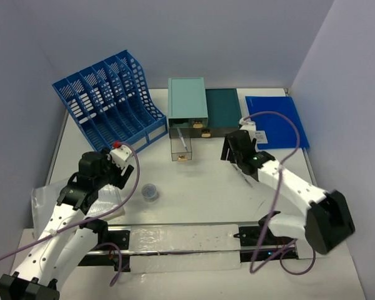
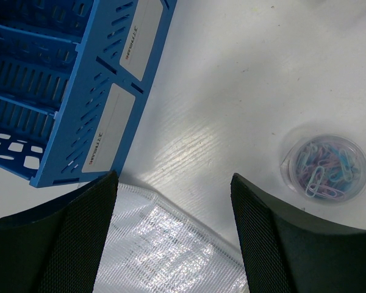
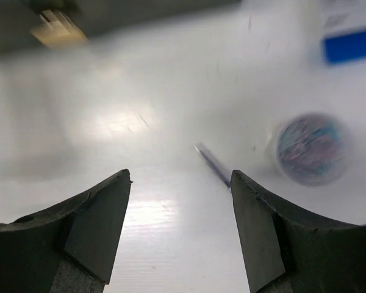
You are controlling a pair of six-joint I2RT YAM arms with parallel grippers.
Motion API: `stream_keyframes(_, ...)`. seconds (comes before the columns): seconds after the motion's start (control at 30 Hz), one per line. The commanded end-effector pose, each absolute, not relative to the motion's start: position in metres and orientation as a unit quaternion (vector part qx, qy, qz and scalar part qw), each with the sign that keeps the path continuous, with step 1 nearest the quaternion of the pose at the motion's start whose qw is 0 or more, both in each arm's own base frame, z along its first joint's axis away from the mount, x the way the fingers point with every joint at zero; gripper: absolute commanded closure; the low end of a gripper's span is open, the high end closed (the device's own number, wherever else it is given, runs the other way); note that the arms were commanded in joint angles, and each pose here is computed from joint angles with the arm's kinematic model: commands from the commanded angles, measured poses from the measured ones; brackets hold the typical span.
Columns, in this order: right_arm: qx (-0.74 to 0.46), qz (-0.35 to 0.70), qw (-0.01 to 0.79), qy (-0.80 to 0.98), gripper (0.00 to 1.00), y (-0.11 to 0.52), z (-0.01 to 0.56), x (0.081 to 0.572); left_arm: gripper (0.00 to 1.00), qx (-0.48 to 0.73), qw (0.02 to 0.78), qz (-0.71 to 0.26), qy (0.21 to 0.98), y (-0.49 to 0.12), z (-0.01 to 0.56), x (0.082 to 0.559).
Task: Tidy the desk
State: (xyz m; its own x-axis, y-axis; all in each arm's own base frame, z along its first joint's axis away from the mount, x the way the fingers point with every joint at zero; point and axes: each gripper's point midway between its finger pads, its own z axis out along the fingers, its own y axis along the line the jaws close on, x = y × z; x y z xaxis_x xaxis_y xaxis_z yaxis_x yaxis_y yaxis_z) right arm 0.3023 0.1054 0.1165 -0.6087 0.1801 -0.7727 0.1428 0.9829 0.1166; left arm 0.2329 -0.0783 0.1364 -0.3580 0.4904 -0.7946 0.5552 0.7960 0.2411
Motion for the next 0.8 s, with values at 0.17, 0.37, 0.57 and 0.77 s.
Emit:
stream_keyframes(0.17,0.064,0.023,0.284,0.956,0.28,0.11,0.046,0.295,0.19,0.311,0.483,-0.043,0.817,-0.081,0.144,0.235)
stream_keyframes(0.37,0.077,-0.03,0.275,0.958,0.26,0.095,0.045,0.299,0.19,0.311,0.484,-0.042,0.817,-0.08,0.144,0.235)
stream_keyframes(0.57,0.068,-0.043,0.237,0.968,0.25,0.09,0.026,0.283,0.19,0.311,0.483,-0.041,0.818,-0.08,0.143,0.235)
stream_keyframes(0.77,0.06,-0.05,0.196,0.977,0.25,0.087,0.011,0.273,0.19,0.31,0.483,-0.041,0.818,-0.08,0.144,0.236)
